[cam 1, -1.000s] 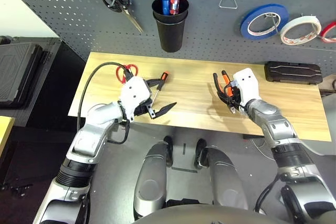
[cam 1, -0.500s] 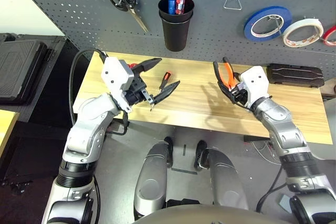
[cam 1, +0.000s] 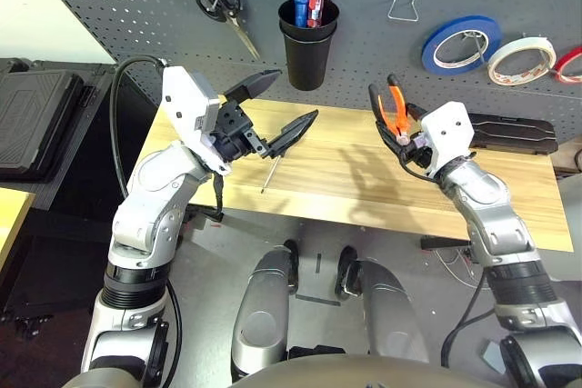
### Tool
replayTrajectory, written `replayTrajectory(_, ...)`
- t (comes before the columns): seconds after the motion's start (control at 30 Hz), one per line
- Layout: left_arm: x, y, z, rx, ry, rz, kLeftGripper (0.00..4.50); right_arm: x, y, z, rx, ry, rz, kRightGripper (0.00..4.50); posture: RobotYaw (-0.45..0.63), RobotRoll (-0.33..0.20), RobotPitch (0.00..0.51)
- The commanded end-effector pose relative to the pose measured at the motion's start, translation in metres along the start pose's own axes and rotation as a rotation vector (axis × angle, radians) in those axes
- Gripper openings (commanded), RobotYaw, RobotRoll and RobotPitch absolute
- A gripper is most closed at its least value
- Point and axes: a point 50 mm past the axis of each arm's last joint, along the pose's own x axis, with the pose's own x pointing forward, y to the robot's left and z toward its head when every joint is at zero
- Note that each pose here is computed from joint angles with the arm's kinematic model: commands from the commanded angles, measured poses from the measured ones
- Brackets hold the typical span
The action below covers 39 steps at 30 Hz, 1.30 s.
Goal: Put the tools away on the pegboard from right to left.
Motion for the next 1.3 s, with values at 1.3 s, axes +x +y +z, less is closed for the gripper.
replayTrajectory(1.3,0.011,0.002,0.008,-0.021,-0.104,-0.003,4.50,0.078,-0.038,0.128,-0.023,-0.519,-0.275,2.78,0.20,0.000,0.202)
